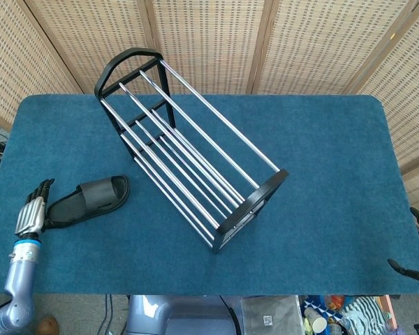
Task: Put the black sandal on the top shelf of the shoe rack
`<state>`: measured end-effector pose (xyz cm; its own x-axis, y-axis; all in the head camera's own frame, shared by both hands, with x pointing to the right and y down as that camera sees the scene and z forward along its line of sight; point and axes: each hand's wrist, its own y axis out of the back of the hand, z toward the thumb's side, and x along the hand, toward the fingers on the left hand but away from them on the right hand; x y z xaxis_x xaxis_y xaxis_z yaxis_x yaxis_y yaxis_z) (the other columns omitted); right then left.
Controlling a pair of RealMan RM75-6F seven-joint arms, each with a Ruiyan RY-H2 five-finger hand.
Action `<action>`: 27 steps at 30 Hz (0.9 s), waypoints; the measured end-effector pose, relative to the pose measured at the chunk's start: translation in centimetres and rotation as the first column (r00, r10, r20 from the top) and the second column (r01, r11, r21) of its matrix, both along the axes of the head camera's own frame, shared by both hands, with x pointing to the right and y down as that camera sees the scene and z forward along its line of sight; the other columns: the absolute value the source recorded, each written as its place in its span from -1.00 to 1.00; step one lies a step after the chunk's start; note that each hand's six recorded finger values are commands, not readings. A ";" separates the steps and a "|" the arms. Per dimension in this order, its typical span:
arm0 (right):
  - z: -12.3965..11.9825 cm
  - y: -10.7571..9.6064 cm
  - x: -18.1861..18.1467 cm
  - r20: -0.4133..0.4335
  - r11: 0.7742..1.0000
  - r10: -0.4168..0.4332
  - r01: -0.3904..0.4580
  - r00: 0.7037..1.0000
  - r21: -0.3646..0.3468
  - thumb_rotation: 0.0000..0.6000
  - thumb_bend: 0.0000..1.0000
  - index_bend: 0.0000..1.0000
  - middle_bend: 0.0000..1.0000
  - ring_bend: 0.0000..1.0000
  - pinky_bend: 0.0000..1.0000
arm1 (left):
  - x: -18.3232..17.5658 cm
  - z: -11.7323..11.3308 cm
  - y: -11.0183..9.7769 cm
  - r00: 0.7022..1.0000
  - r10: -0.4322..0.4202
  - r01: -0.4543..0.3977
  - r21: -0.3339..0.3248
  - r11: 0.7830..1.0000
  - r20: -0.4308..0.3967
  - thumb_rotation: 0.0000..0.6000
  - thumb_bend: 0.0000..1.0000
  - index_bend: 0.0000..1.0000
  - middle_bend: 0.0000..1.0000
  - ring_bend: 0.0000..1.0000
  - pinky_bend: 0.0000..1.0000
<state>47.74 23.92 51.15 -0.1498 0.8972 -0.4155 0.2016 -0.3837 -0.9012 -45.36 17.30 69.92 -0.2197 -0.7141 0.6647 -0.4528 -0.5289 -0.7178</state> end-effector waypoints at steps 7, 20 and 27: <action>0.1 -0.1 0.1 0.001 1.000 0.004 -0.004 1.000 -0.002 1.00 -1.00 -1.00 -1.00 -1.00 -1.00 | 0.2 1.2 0.2 1.000 -0.015 0.015 -0.029 0.999 0.007 1.00 -0.66 -1.00 -1.00 -1.00 -1.00; 0.2 -0.2 0.2 0.001 1.000 0.007 -0.007 1.000 -0.007 1.00 -1.00 -1.00 -1.00 -1.00 -1.00 | 1.2 4.0 0.5 0.999 -0.025 0.022 -0.091 0.996 -0.030 1.00 -0.65 -1.00 -1.00 -1.00 -0.99; 0.3 -0.2 0.1 0.017 1.000 0.011 -0.011 1.000 -0.012 1.00 -1.00 -1.00 -1.00 -1.00 -1.00 | 1.7 4.4 0.0 0.999 -0.025 0.022 -0.081 0.996 -0.034 1.00 -0.54 -0.45 -0.33 -0.43 -0.29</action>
